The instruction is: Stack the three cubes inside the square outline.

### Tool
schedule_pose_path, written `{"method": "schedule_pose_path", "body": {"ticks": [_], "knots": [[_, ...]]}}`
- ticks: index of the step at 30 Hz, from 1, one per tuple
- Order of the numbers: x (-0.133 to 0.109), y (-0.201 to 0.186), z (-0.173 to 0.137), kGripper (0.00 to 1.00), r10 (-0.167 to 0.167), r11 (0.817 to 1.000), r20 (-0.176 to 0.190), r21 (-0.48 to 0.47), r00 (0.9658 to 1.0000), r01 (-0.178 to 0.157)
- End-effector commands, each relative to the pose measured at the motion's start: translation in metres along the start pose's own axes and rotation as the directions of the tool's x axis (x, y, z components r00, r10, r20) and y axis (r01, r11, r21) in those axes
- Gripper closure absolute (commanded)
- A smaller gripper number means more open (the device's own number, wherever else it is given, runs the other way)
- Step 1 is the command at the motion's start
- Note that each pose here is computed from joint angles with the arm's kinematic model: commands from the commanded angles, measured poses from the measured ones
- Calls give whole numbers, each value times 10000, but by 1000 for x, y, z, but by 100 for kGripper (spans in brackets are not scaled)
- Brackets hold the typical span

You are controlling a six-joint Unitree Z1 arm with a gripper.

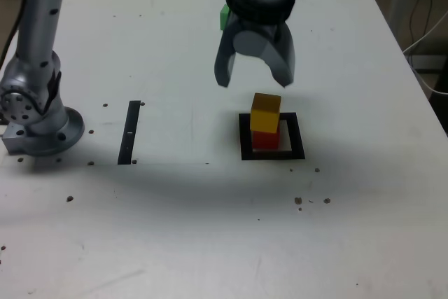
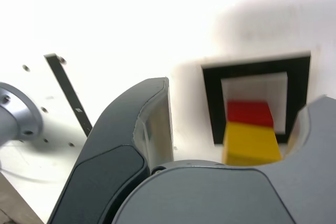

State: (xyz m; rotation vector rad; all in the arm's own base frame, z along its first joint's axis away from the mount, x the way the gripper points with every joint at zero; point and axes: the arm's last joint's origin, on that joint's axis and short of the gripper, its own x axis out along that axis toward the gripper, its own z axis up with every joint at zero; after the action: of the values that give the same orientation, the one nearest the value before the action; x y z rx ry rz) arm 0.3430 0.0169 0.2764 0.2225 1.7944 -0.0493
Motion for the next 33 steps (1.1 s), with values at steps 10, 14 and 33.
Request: {"method": "schedule_pose_path", "body": {"ticks": [10,14,33], "knots": [[17,97,-29,0,-376,9981,-342,-502,9987,359],[24,128,-38,0,-426,9979,-411,-501,9982,405],[51,235,-64,0,-506,9987,-499,13,9975,507]]}}
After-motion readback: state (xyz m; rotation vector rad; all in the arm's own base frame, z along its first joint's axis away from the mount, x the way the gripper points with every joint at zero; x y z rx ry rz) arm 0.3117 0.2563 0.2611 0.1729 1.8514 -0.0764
